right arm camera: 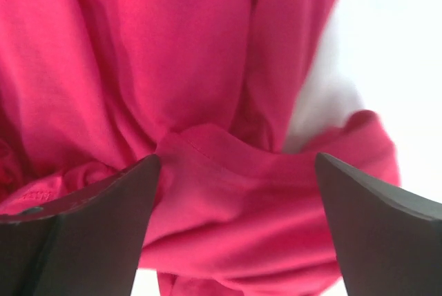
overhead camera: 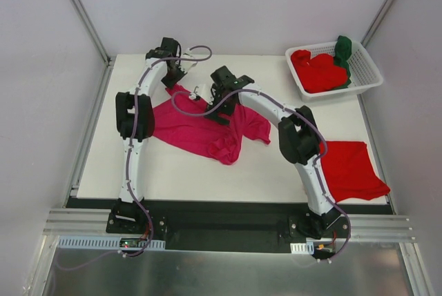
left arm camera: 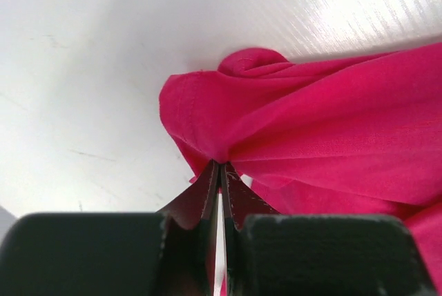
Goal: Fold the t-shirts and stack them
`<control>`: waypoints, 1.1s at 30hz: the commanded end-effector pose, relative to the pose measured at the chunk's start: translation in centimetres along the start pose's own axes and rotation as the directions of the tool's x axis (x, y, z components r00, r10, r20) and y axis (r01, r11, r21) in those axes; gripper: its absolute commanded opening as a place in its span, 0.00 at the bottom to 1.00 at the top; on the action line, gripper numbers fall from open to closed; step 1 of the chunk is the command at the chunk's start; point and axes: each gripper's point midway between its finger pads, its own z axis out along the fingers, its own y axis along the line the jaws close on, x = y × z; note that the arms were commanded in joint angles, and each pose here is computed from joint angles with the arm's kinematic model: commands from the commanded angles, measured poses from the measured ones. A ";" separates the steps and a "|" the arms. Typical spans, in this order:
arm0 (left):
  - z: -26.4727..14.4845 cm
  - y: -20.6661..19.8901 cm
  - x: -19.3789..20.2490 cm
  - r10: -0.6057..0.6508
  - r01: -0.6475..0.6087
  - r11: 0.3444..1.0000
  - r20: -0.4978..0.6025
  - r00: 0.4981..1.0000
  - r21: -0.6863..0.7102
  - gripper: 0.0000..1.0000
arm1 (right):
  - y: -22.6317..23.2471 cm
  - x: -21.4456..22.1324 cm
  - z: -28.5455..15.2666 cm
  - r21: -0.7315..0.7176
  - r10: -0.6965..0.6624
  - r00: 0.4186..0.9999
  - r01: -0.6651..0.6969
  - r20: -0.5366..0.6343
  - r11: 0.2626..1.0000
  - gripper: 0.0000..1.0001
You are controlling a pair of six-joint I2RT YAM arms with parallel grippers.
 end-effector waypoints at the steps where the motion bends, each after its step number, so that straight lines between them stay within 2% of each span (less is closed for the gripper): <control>1: -5.0 3.1 -1.7 0.020 -0.013 0.992 0.057 0.998 -0.123 0.00 | 1.0 -1.0 0.9 -0.061 0.011 0.999 -0.009 0.035 0.998 0.97; 3: -5.0 3.3 -1.5 0.027 -0.020 0.991 0.047 0.999 -0.136 0.00 | 1.6 -0.8 1.2 -0.090 -0.003 1.000 0.004 0.022 0.996 0.95; 5: -5.0 3.6 -1.2 0.037 -0.031 0.989 0.037 0.999 -0.143 0.00 | 2.4 0.1 1.6 -0.123 0.000 1.000 -0.001 -0.011 0.992 0.78; 6: -5.1 4.0 -1.1 0.036 -0.030 0.987 0.034 0.999 -0.161 0.00 | 2.6 0.4 1.5 -0.133 0.002 1.000 -0.005 -0.022 0.991 0.65; 7: -5.2 4.3 -1.0 0.037 -0.032 0.985 0.029 0.999 -0.169 0.00 | 2.7 0.4 1.4 -0.139 -0.002 1.000 -0.002 -0.028 0.990 0.30; 8: -5.1 4.5 -0.9 0.040 -0.035 0.984 0.025 0.999 -0.175 0.00 | 2.6 0.9 1.1 -0.129 0.000 0.999 -0.007 -0.053 0.992 0.18; 9: -5.1 5.0 -0.9 0.041 -0.036 0.981 0.027 0.999 -0.191 0.00 | 2.4 1.0 0.8 -0.119 -0.001 0.998 -0.006 -0.061 0.993 0.14; 11: -4.7 5.8 -0.5 0.049 -0.047 0.974 0.001 0.999 -0.222 0.00 | 1.5 1.0 -0.5 -0.076 -0.007 0.997 0.001 -0.073 0.997 0.11; 17: -3.5 8.9 0.5 0.037 -0.048 0.948 -0.041 0.998 -0.316 0.00 | -2.1 -1.0 -6.8 0.086 -0.003 1.000 0.003 -0.008 0.996 0.12; 22: -2.7 9.6 1.1 0.043 -0.059 0.945 -0.055 0.998 -0.322 0.00 | -3.4 -0.1 -10.7 0.198 -0.025 0.998 0.035 -0.056 0.980 0.14; 28: -2.2 9.3 1.5 0.046 -0.063 0.948 -0.061 0.997 -0.312 0.00 | -2.4 2.5 -12.7 0.189 -0.056 0.988 0.084 -0.147 0.978 0.15; 33: -2.5 10.2 1.9 0.039 -0.059 0.939 -0.066 0.997 -0.338 0.00 | -1.6 4.7 -12.5 0.158 -0.037 0.980 0.069 -0.197 0.985 0.13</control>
